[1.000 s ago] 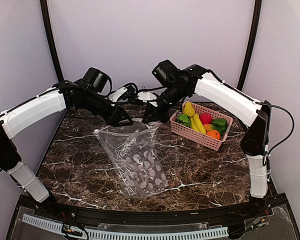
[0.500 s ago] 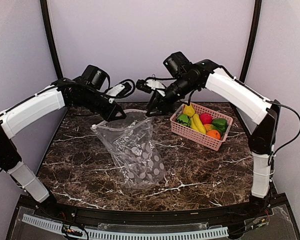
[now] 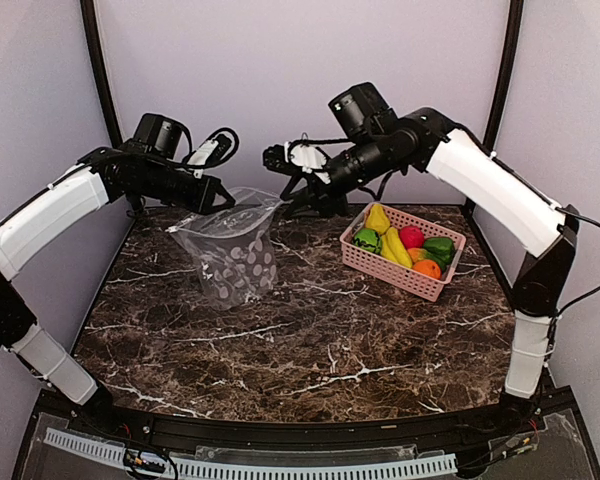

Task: Place the food in the zip-top bag and seal the zipper
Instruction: Open the zipper food storage bag.

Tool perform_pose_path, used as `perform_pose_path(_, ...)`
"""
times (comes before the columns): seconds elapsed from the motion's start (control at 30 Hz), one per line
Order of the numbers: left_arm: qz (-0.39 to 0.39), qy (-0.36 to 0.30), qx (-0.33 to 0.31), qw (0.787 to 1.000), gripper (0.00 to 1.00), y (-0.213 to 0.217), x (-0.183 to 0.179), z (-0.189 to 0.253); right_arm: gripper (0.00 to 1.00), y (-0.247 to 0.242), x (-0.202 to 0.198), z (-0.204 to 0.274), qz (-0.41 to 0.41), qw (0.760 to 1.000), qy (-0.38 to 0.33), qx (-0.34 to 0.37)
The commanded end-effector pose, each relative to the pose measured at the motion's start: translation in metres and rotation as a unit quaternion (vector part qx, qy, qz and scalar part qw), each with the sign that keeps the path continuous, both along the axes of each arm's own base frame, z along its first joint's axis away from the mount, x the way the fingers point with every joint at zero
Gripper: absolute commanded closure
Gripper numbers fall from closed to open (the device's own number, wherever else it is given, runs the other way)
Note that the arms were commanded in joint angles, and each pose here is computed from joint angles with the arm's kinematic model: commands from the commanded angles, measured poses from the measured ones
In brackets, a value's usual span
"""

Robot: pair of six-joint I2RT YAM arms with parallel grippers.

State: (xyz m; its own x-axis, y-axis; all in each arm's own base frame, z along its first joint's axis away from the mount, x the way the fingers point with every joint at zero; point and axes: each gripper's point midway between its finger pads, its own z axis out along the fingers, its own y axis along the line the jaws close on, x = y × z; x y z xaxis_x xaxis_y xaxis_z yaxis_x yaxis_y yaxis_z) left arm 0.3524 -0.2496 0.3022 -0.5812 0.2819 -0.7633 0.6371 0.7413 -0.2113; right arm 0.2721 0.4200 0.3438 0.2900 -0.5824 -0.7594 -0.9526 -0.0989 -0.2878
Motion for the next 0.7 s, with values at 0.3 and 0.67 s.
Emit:
perform_pose_path(0.3,-0.028,0.061,-0.089,0.994,0.99,-0.029,-0.009,-0.015,0.56,0.067,0.027,-0.067,0.018,0.977,-0.195,-0.088)
perform_pose_path(0.67,-0.047,0.066,-0.106,0.991,0.99,-0.034,-0.015,-0.004,0.54,0.087,0.049,-0.115,-0.006,0.931,-0.334,-0.15)
